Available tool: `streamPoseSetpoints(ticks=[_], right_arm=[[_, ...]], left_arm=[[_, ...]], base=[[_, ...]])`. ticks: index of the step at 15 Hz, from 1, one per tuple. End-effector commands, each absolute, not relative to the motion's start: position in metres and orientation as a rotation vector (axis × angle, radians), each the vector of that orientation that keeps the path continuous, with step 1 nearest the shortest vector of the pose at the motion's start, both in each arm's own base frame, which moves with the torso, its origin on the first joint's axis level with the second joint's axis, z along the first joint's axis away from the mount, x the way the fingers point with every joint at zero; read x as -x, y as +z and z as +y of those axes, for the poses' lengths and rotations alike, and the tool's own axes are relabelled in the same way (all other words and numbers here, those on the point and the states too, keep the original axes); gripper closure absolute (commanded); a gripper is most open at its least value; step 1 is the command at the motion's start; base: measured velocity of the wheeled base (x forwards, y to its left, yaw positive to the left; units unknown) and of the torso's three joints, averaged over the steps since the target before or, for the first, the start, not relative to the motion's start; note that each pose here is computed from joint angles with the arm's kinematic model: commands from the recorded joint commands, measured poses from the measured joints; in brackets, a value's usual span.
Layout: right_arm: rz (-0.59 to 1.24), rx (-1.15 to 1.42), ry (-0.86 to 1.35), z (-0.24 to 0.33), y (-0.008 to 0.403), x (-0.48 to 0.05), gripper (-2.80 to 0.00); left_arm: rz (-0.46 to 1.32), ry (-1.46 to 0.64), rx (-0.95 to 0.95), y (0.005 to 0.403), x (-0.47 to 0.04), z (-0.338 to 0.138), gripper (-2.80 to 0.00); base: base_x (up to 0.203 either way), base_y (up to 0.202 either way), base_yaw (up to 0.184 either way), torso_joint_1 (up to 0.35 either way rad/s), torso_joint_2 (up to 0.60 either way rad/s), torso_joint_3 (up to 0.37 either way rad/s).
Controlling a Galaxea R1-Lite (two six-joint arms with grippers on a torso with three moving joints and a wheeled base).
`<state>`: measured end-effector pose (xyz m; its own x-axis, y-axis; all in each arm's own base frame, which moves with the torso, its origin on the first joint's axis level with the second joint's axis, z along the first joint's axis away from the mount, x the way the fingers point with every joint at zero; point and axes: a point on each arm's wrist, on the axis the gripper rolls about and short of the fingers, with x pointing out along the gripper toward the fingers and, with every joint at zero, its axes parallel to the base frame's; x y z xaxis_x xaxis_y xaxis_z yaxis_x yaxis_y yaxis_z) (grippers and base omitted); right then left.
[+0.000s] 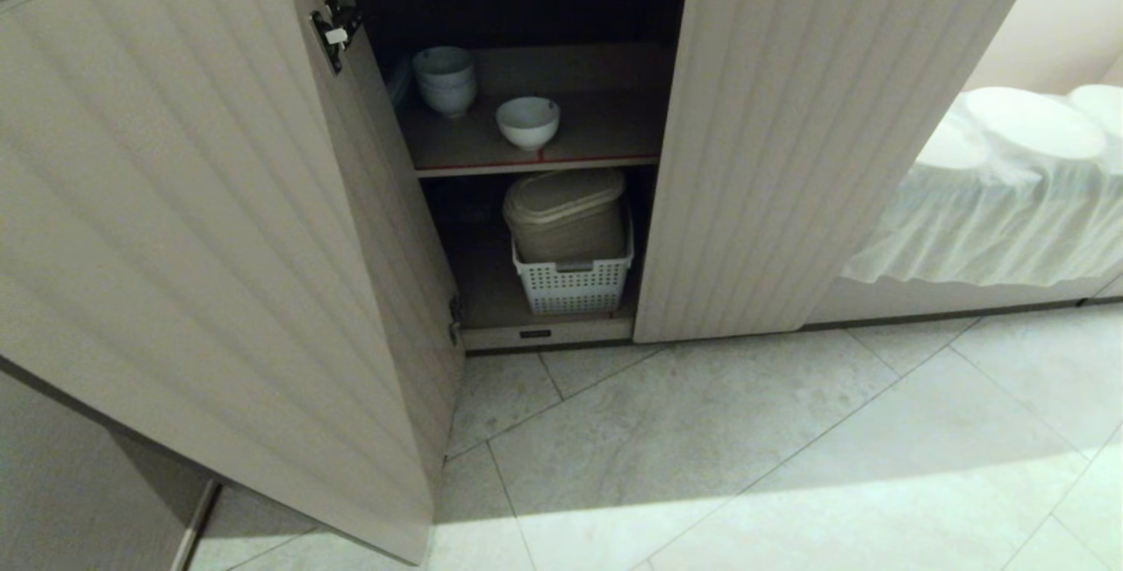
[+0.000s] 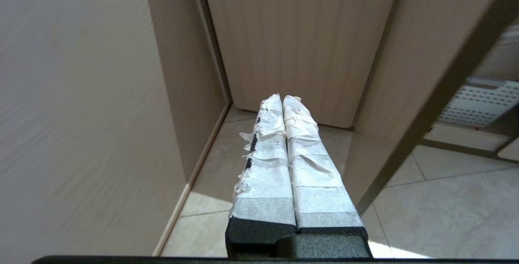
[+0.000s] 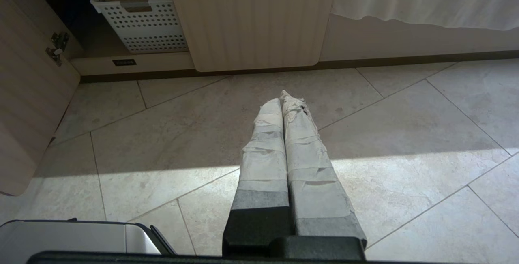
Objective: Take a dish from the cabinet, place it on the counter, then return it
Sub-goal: Close the cabinet door
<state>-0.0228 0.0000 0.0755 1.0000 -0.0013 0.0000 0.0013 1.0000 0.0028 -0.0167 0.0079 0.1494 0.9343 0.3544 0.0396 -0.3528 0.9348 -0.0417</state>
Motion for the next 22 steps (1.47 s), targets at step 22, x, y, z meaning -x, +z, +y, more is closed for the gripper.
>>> streamPoseSetpoints(ticks=[22], right_arm=[[0.0,-0.003,-0.002,0.0,0.075,0.023,0.0]], left_arm=[[0.007,0.253,0.201,0.199,-0.089,0.008,0.0]], base=[[0.0,0.0,0.0,0.0,0.0,0.0]])
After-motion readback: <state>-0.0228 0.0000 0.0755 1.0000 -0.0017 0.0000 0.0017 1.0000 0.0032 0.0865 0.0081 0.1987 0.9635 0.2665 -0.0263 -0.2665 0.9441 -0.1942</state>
